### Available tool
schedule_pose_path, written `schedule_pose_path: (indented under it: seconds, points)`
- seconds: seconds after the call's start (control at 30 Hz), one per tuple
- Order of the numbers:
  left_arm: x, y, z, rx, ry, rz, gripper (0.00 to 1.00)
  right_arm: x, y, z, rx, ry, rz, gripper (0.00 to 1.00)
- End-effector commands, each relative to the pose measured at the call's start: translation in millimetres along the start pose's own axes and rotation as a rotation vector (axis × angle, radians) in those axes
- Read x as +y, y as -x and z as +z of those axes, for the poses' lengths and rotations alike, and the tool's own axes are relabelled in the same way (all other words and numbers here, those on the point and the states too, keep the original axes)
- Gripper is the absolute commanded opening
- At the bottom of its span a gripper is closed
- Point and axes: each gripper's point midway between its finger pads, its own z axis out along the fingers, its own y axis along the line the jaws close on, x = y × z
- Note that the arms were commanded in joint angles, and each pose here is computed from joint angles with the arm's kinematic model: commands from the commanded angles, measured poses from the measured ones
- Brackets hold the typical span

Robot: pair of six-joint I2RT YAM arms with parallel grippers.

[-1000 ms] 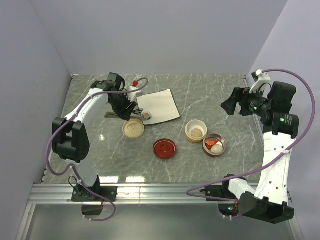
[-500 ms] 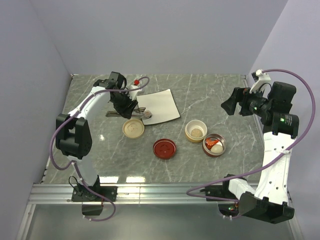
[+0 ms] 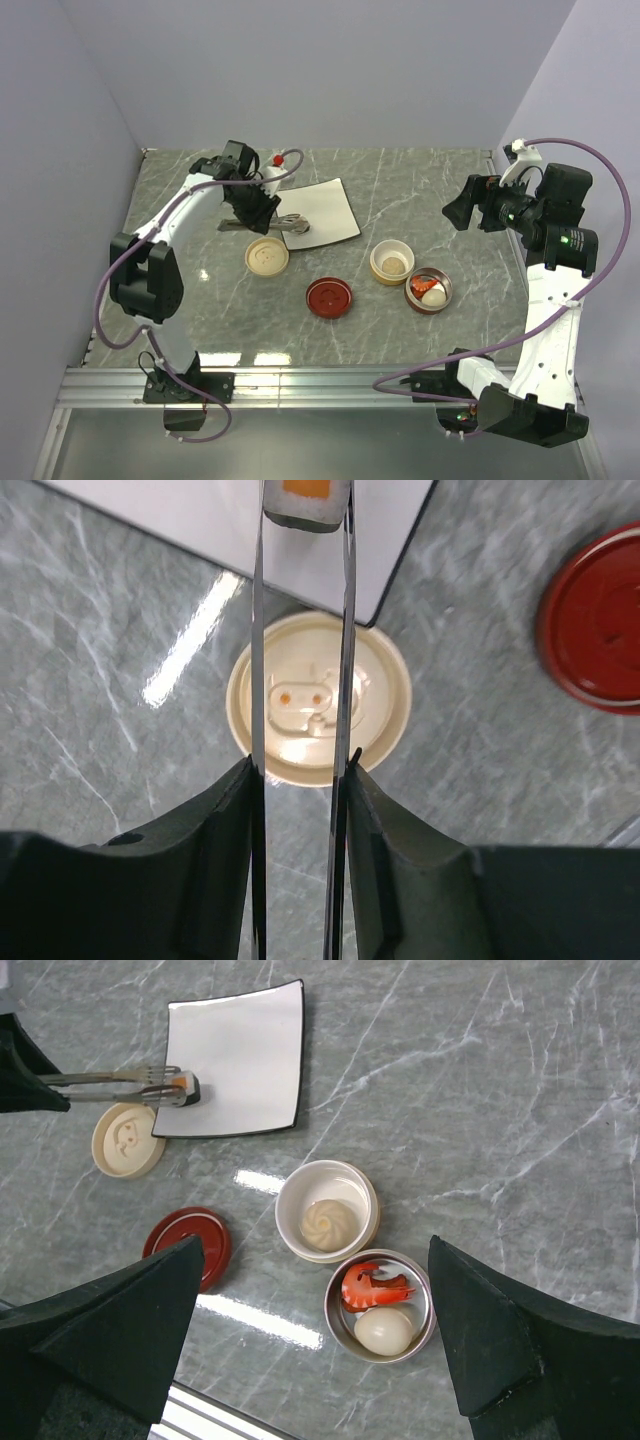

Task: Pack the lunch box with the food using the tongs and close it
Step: Pick up the food using the clamp, then place the food into the lunch box

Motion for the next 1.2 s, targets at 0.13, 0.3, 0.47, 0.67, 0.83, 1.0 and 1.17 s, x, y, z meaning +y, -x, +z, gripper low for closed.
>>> schedule_pose_path:
  seconds: [0.13,0.3,0.47,0.67,0.83,1.0,1.17]
  points:
    - [-54.1,83.4,-54.2,-0.268,-0.004,0.112,0.26,0.1,9.6,-5.2,-0.038,-0.010,-0.031,1.00]
    - [-103.4,121.5,-57.9,-0.351,-0.080,0.154,0.25,0.3,7.7,-6.4,-0.039,-0.013,-0.032,1.00]
    - [-141.8,141.5,-44.2,-0.368,-0.145,0.186,0.25,1.0,7.4,-8.2,-0.042,-0.016,-0.036,1.00]
    - [-168.3,144.3,-21.8,-0.346,-0.177,0.205,0.25,0.1,8.0,-7.7,-0.042,-0.020,-0.034,1.00]
    - [-181.6,141.6,-7.0,-0.322,-0.195,0.217,0.26,-0.5,7.7,-7.0,-0.041,-0.019,-0.035,1.00]
    - [-192.1,136.5,10.8,-0.288,-0.208,0.222,0.26,-0.5,7.9,-6.5,-0.041,-0.018,-0.035,1.00]
    - [-194.2,132.0,25.8,-0.255,-0.209,0.227,0.26,-1.4,7.4,-6.4,-0.041,-0.022,-0.035,1.00]
